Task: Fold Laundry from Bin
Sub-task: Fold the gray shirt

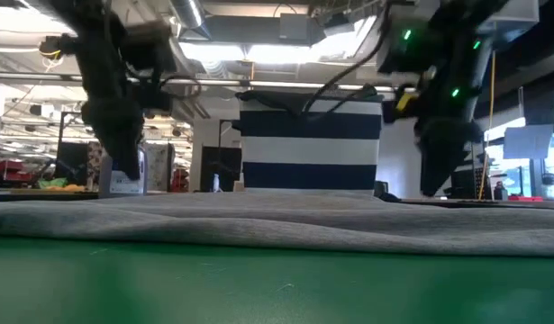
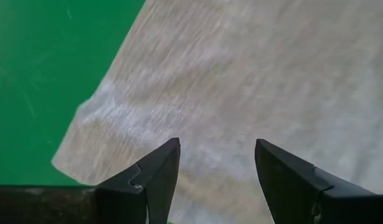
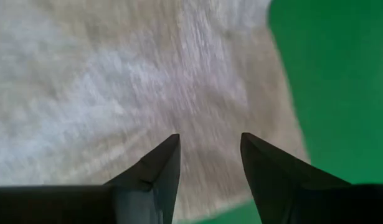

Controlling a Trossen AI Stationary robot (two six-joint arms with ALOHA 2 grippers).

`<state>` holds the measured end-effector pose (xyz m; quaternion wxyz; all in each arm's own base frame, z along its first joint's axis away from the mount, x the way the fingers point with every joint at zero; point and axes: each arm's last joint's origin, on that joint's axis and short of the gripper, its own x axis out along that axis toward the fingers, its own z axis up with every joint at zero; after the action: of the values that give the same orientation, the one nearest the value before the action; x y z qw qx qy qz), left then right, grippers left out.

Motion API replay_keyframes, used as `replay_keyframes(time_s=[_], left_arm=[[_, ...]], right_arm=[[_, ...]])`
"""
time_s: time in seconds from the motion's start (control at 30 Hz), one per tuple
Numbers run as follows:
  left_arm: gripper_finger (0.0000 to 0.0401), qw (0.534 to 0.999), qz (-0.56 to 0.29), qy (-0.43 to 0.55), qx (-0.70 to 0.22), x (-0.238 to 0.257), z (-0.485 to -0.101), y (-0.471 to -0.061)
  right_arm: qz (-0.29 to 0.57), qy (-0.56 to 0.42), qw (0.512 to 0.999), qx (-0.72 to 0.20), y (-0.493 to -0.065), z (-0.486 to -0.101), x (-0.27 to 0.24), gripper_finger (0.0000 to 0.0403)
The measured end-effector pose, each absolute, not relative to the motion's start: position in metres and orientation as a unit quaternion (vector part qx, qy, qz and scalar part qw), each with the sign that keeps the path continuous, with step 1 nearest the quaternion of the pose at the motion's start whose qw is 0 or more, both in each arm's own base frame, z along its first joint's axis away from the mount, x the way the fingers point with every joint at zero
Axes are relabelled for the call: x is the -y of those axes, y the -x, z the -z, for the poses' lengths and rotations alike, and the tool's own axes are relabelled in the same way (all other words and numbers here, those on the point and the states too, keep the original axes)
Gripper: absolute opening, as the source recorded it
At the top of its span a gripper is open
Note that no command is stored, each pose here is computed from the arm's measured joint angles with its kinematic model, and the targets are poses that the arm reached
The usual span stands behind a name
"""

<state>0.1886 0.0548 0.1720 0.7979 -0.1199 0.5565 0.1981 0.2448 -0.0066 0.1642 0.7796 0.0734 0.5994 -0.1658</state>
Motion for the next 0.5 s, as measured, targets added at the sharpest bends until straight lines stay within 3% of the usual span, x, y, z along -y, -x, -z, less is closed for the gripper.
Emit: replay_keyframes(time_s=[0.27, 0.5], left_arm=[[0.0204, 0.777, -0.230, 0.149, -0.567, -0.065, -0.138, -0.165], [0.0204, 0.773, -0.284, 0.171, -0.540, -0.078, -0.144, -0.166]], right_arm=[[0.184, -0.093, 0.752, -0.626, -0.223, -0.139, 0.036, 0.0170], [0.241, -0.054, 0.726, -0.641, -0.214, -0.140, 0.051, 0.0170]])
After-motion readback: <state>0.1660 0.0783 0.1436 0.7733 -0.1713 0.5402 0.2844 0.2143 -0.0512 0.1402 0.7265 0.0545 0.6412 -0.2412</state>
